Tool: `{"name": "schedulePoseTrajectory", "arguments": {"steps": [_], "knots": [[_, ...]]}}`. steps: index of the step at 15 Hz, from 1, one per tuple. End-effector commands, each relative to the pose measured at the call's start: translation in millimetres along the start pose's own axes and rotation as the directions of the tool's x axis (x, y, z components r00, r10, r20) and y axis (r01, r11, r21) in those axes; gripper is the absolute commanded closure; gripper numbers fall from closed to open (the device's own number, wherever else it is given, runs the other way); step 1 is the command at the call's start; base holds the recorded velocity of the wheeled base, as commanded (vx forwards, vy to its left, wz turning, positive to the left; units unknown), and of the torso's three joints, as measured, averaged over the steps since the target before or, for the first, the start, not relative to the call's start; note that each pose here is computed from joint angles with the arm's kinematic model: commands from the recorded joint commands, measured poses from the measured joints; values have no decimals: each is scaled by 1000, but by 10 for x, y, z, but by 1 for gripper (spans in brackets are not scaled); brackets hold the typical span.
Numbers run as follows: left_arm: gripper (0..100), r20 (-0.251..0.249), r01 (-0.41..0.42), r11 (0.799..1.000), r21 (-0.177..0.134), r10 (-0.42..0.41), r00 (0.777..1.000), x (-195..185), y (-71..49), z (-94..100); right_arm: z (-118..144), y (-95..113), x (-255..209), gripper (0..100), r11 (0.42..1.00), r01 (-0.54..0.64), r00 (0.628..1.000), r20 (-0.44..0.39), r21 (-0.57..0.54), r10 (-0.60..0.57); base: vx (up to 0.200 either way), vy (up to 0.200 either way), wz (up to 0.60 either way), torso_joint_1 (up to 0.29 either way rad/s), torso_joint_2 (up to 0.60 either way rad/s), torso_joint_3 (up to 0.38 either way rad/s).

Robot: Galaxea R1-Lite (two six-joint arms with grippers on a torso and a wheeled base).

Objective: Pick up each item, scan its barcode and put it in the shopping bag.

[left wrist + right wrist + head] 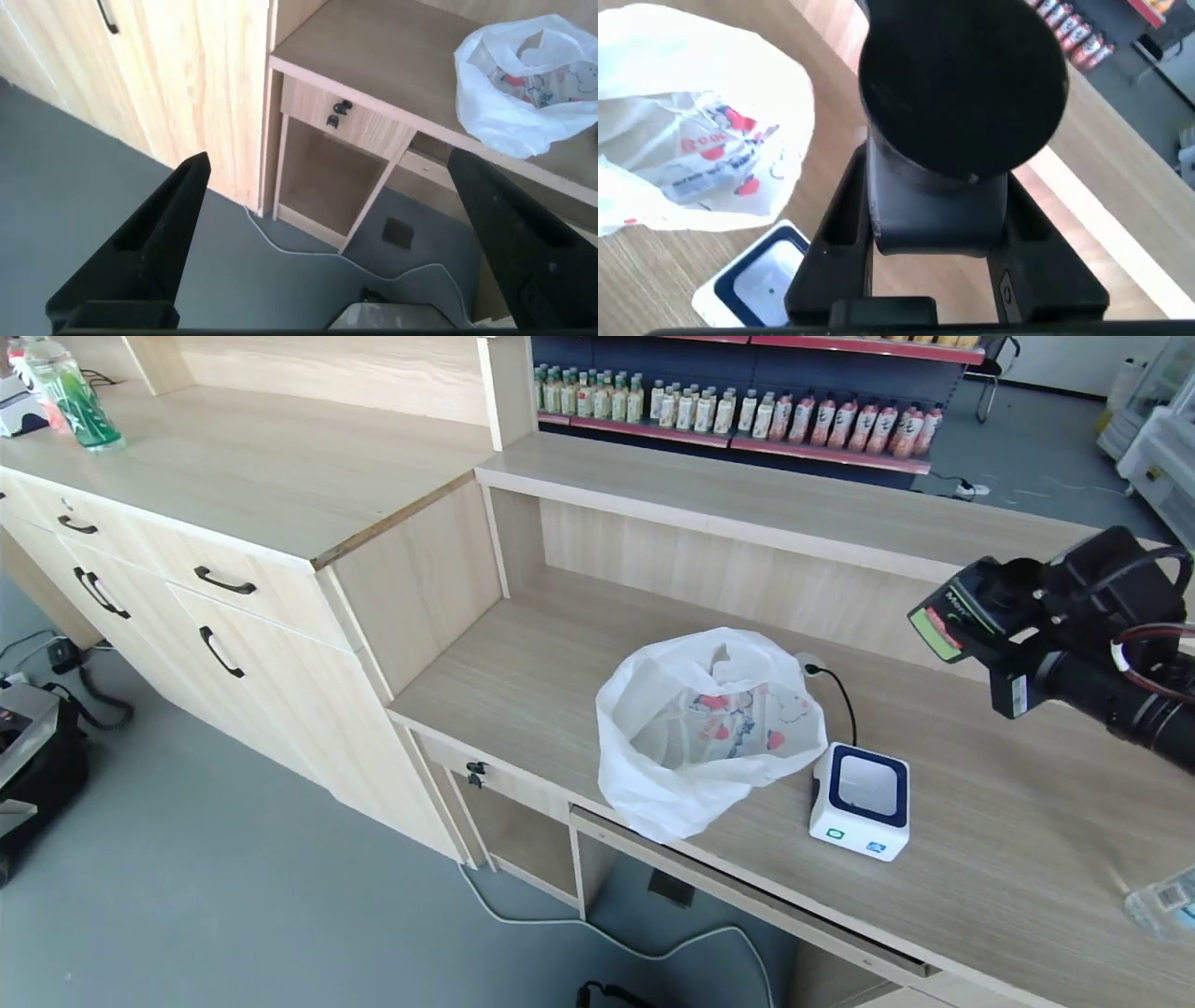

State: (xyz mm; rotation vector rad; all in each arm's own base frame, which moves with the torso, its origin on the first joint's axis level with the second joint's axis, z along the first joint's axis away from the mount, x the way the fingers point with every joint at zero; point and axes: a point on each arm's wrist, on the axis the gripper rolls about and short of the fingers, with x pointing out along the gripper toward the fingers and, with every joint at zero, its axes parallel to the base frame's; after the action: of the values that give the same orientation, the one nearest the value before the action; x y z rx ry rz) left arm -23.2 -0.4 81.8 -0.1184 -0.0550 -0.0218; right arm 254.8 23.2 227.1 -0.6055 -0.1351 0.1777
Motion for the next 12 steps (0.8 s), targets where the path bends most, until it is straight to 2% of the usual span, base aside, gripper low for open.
{"name": "schedulePoseTrajectory", "arguments": {"steps": [1,4,6,10,12], "knots": [[0,1,0,1000,-1,0,1000,0,0,0,-137,310,286,100,992,-113,993,-19,48,114,0,0,600,2,2,2],[0,1,0,1000,-1,0,1000,0,0,0,-280,554,436,100,952,-174,979,-58,254,194,0,0,0,0,0,0],[0,1,0,1000,-1,0,1000,0,0,0,-417,650,503,100,922,-179,968,-104,344,227,0,0,0,0,0,0],[0,1,0,1000,-1,0,1000,0,0,0,-701,823,643,100,912,-194,946,-176,361,271,0,0,0,0,0,0],[0,1,0,1000,-1,0,1000,0,0,0,-843,844,760,100,917,-175,948,-189,358,255,0,0,0,0,0,0]]}}
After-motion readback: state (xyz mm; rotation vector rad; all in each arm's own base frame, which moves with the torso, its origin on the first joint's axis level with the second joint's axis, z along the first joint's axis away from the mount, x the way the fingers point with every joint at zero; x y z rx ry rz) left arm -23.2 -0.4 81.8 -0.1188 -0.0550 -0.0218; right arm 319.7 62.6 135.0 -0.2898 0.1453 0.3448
